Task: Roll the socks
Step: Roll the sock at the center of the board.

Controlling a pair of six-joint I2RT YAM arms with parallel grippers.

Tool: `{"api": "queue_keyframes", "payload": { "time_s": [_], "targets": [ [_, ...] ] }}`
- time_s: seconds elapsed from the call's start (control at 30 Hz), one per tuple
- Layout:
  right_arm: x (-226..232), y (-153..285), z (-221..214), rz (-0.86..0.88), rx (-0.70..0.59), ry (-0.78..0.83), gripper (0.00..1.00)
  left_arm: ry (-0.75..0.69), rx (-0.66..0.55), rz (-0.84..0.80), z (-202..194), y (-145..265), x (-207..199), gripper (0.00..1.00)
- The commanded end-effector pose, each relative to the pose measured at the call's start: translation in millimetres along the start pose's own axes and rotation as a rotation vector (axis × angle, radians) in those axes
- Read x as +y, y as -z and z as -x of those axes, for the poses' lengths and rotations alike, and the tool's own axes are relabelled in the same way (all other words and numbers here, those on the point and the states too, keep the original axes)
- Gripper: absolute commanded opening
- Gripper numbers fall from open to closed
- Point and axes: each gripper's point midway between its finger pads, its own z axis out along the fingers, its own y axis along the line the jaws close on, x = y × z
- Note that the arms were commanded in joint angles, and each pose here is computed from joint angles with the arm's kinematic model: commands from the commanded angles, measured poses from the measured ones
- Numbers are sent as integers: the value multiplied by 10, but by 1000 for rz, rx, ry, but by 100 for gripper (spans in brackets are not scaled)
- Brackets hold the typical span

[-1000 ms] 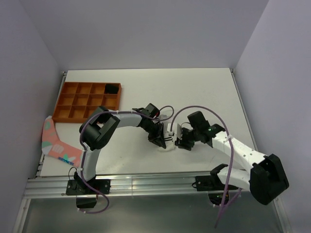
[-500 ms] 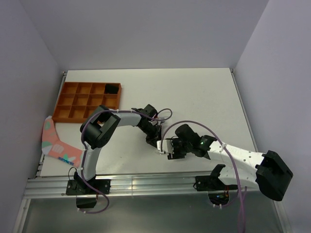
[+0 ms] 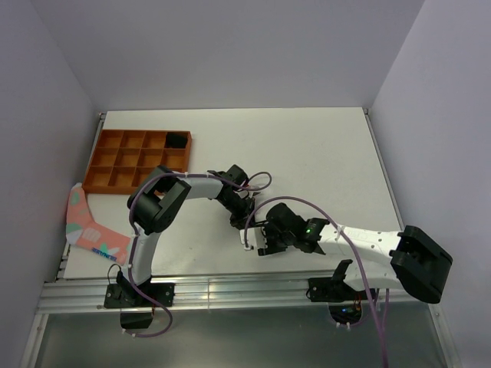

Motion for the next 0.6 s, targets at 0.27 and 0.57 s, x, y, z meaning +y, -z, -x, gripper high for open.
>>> {"api": "queue_keyframes", "payload": {
  "time_s": [0.27, 0.57],
  "targets": [
    [-198, -90, 98, -69, -3, -11, 43, 35, -9, 161, -54, -71, 585, 2],
    [-68, -96, 55, -3, 3, -65, 8, 52, -130, 22, 45, -51, 346, 23]
  ]
}}
